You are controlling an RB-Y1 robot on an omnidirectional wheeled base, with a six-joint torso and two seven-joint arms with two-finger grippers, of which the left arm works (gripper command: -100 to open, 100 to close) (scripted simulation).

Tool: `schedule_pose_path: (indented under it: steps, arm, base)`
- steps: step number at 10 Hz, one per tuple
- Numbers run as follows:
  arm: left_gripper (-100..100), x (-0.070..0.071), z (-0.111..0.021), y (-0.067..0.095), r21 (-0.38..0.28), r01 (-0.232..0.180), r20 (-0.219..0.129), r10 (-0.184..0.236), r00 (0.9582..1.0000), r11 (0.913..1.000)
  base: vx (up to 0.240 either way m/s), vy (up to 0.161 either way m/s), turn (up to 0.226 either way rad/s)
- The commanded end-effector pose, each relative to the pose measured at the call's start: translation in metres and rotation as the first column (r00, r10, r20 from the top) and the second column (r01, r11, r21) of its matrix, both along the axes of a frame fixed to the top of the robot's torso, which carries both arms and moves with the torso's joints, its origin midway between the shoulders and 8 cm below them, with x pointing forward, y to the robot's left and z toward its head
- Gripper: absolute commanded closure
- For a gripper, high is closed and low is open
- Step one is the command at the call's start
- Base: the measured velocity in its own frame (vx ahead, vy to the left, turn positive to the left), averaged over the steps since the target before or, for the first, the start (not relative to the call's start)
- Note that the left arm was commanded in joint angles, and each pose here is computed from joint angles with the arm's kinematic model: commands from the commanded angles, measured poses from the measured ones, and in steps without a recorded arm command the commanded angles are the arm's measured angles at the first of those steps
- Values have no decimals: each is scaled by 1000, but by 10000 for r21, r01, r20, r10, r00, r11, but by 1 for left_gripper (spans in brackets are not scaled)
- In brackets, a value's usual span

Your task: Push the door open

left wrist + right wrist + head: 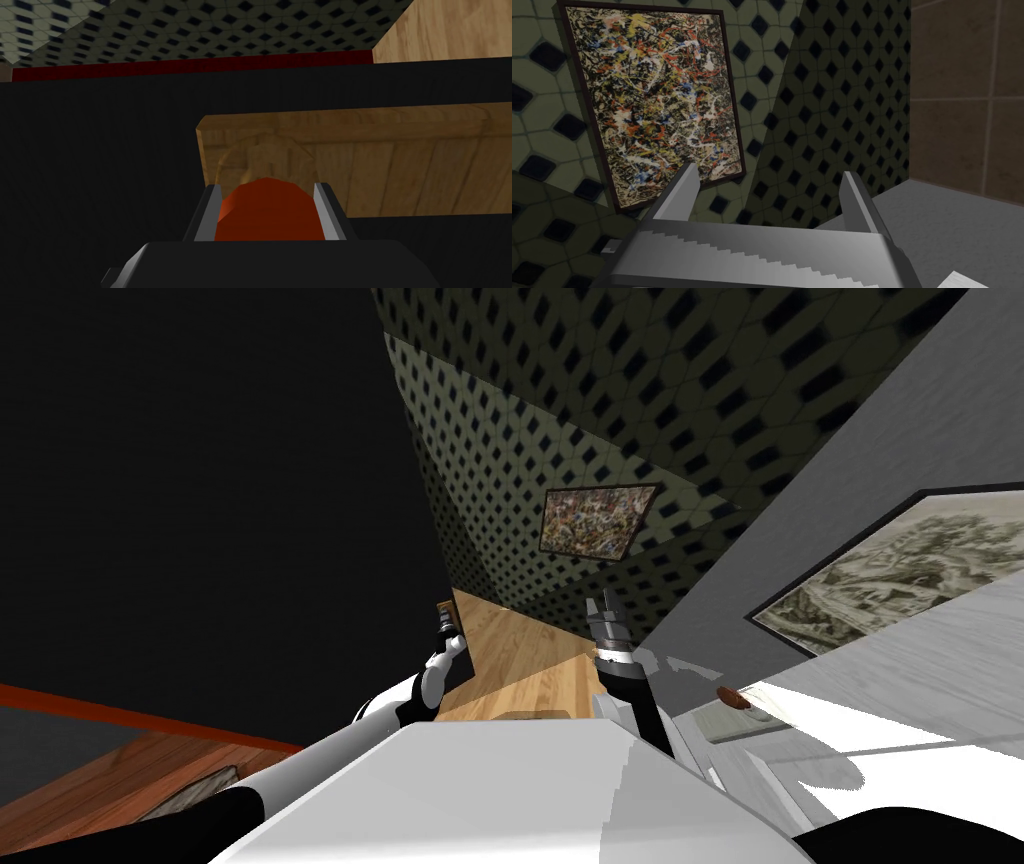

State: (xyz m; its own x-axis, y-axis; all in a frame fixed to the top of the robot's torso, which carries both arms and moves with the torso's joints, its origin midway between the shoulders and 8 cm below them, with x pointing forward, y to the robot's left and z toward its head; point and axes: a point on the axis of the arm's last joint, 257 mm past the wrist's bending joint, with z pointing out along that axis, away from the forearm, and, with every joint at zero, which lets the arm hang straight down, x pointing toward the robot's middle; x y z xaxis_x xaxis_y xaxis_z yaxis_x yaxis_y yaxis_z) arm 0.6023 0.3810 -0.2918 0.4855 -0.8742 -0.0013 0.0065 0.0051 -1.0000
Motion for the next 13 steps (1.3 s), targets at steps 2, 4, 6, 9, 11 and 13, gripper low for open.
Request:
schedule_pose_path:
  steps: [2, 4, 6, 9, 11, 13]
  arm:
    - [100, -7, -9, 10, -254, -224, -62, 223, 9997, 9994]
    - [100, -8, -11, 11, -351, -268, -80, 265, 9996, 9990]
    - [100, -9, -13, 11, -366, -257, -120, 253, 9996, 9990]
    - [100, -8, -9, 12, -336, -278, -43, 277, 9996, 9990]
    - [-100, 0, -8, -2, -171, 68, -98, -70, 9999, 9998]
    - [-100, 6, -4, -17, -42, 367, -72, -367, 9993, 9993]
  base:
    - [-196, -38, 39]
    - [-181, -18, 33]
    - [-41, 10, 17]
    - [19, 13, 34]
    - [-167, -29, -58]
    - [-244, -43, -48]
